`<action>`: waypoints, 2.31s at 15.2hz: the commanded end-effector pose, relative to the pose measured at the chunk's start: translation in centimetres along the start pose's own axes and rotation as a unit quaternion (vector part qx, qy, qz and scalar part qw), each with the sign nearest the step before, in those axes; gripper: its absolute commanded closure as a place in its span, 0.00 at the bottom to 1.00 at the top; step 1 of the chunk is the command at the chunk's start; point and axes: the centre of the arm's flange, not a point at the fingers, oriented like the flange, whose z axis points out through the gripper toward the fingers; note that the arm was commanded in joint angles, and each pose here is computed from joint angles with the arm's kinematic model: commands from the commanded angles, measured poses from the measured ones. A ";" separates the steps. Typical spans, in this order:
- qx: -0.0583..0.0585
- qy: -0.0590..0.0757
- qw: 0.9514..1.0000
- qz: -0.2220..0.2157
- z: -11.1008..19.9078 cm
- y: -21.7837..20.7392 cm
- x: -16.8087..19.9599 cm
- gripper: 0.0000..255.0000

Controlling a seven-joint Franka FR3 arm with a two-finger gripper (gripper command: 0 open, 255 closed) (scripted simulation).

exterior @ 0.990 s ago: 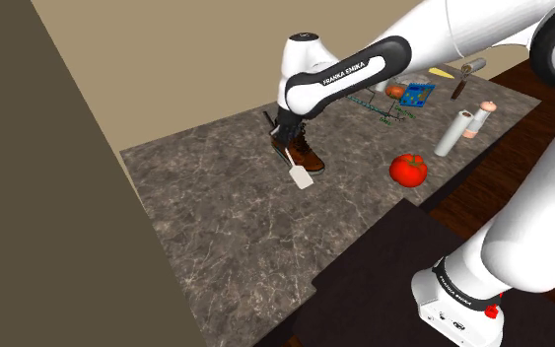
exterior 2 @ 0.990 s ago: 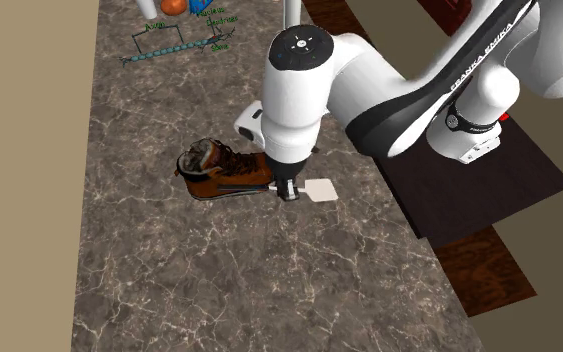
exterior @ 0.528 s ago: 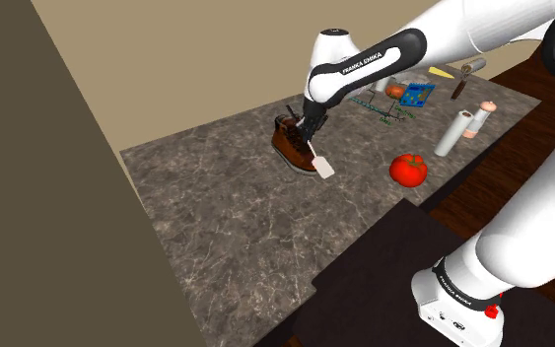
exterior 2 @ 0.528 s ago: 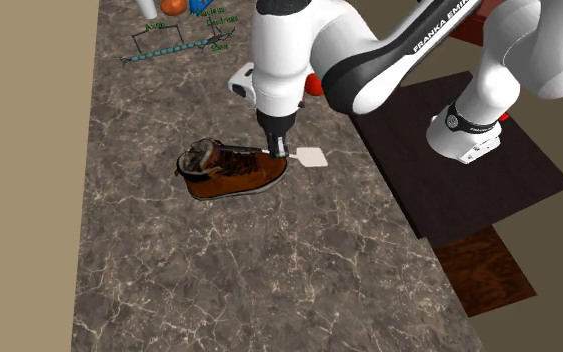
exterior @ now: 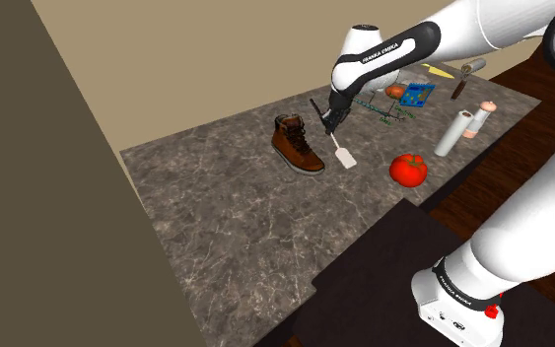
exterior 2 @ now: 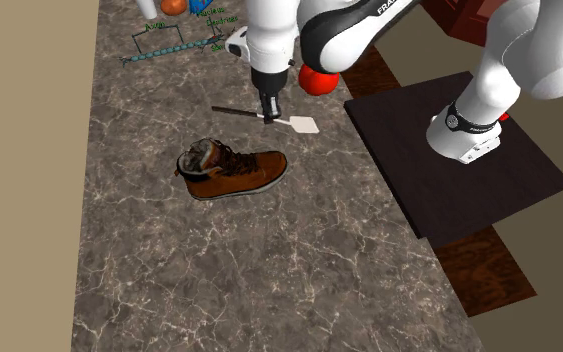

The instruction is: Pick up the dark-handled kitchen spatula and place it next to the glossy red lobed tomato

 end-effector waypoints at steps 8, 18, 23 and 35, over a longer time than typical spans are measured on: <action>0.000 0.000 1.000 -0.001 0.0 11.8 -1.1 1.00; 0.000 0.000 1.000 -0.001 -0.1 25.0 -2.3 1.00; 0.000 0.000 1.000 -0.001 -0.1 31.5 -2.9 1.00; 0.000 0.000 1.000 -0.001 5.6 32.6 -3.3 1.00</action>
